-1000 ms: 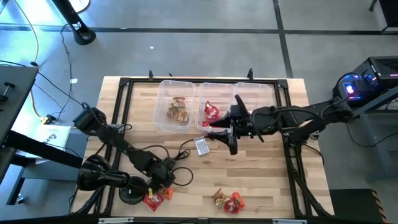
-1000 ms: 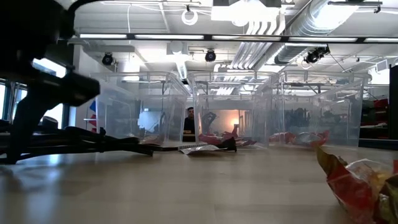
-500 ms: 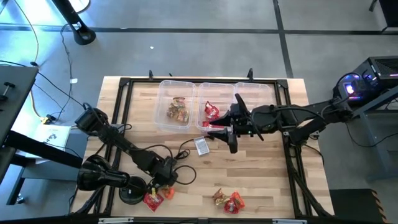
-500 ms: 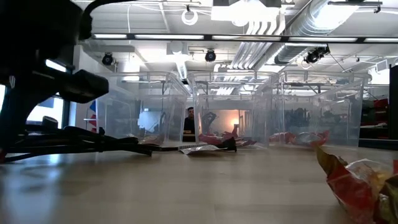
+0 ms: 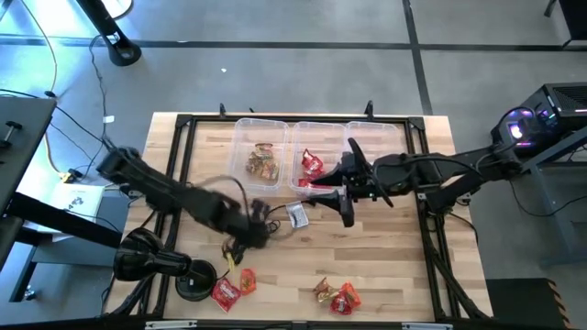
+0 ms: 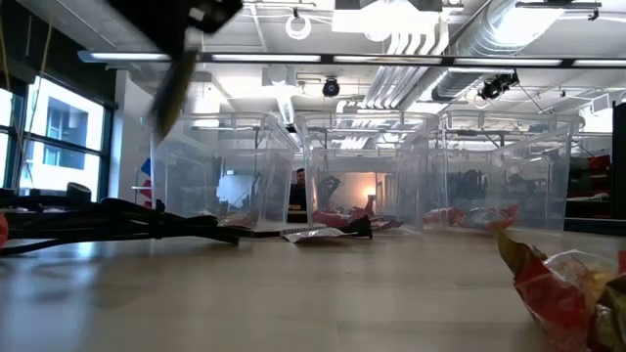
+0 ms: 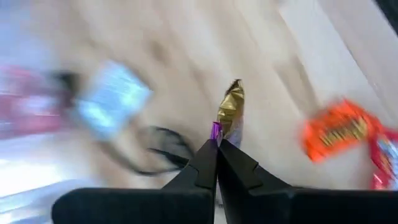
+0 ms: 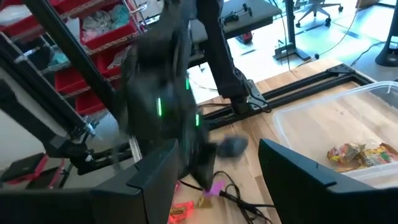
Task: Sort candy
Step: Put the gold candy pack into the left transparent bin, then put the orange candy pack into the right transparent bin
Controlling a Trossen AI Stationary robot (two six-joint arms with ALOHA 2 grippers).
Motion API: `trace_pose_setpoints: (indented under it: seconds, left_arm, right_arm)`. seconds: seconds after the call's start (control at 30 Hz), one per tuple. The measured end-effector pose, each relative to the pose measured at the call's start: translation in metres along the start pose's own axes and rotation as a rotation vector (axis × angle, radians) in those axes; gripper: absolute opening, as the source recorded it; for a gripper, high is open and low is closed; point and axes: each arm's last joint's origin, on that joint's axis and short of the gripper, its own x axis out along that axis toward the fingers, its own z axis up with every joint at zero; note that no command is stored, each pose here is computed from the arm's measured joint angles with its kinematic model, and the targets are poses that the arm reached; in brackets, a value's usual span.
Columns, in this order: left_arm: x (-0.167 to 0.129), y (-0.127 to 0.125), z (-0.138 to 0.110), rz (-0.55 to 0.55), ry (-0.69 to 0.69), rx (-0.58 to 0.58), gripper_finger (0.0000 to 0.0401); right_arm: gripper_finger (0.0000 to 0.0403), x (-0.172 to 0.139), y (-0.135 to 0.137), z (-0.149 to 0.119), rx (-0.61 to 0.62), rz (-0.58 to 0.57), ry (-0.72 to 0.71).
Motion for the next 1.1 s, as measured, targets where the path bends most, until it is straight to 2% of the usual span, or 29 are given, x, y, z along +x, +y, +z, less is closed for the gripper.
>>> trace_pose_setpoints:
  seconds: [0.1,0.23,0.3,0.37,0.47,0.57,0.73,0.9,0.97,1.03,1.1]
  left_arm:
    - [-0.039,0.023,-0.001,0.156,-0.1,-0.064,0.0]
    - [-0.076,0.058,-0.02,0.393,-0.116,-0.189,0.0]
    - [-0.086,0.078,-0.032,0.471,-0.103,-0.27,0.0]
    - [-0.089,0.096,-0.043,0.499,-0.088,-0.369,0.0]
    - [-0.079,0.118,-0.058,0.457,-0.049,-0.497,0.0004]
    - [-0.062,0.132,-0.073,0.424,0.027,-0.556,0.0025]
    - [-0.047,0.146,-0.084,0.373,0.083,-0.611,0.0096]
    - [-0.058,0.148,-0.078,0.349,0.041,-0.615,0.0178]
    - [-0.068,0.145,-0.07,0.278,-0.012,-0.668,0.0207]
    - [-0.075,0.135,-0.06,0.143,-0.07,-0.727,0.0233]
    - [-0.076,0.115,-0.051,-0.008,-0.07,-0.748,0.0253]
  right_arm:
    - [0.0215,-0.005,-0.001,0.002,-0.014,0.002,-0.004]
    - [0.0215,-0.011,-0.001,0.005,-0.04,0.008,-0.022]
    - [0.0215,-0.012,-0.001,0.006,-0.048,0.0,-0.028]
    - [0.0215,-0.012,-0.001,0.006,-0.063,-0.014,-0.034]
    - [0.0215,-0.012,-0.002,0.006,-0.06,-0.018,-0.035]
    - [0.0215,-0.012,-0.002,0.006,-0.04,-0.019,-0.033]
    - [0.0215,-0.012,-0.002,0.006,-0.037,-0.02,-0.031]
    - [0.0215,-0.012,-0.002,0.005,-0.042,-0.022,-0.026]
    - [0.0215,-0.012,-0.002,0.005,-0.043,-0.023,-0.023]
    - [0.0215,-0.012,-0.003,0.004,-0.047,-0.027,-0.012]
    - [0.0215,-0.012,-0.003,0.003,-0.051,-0.033,0.002]
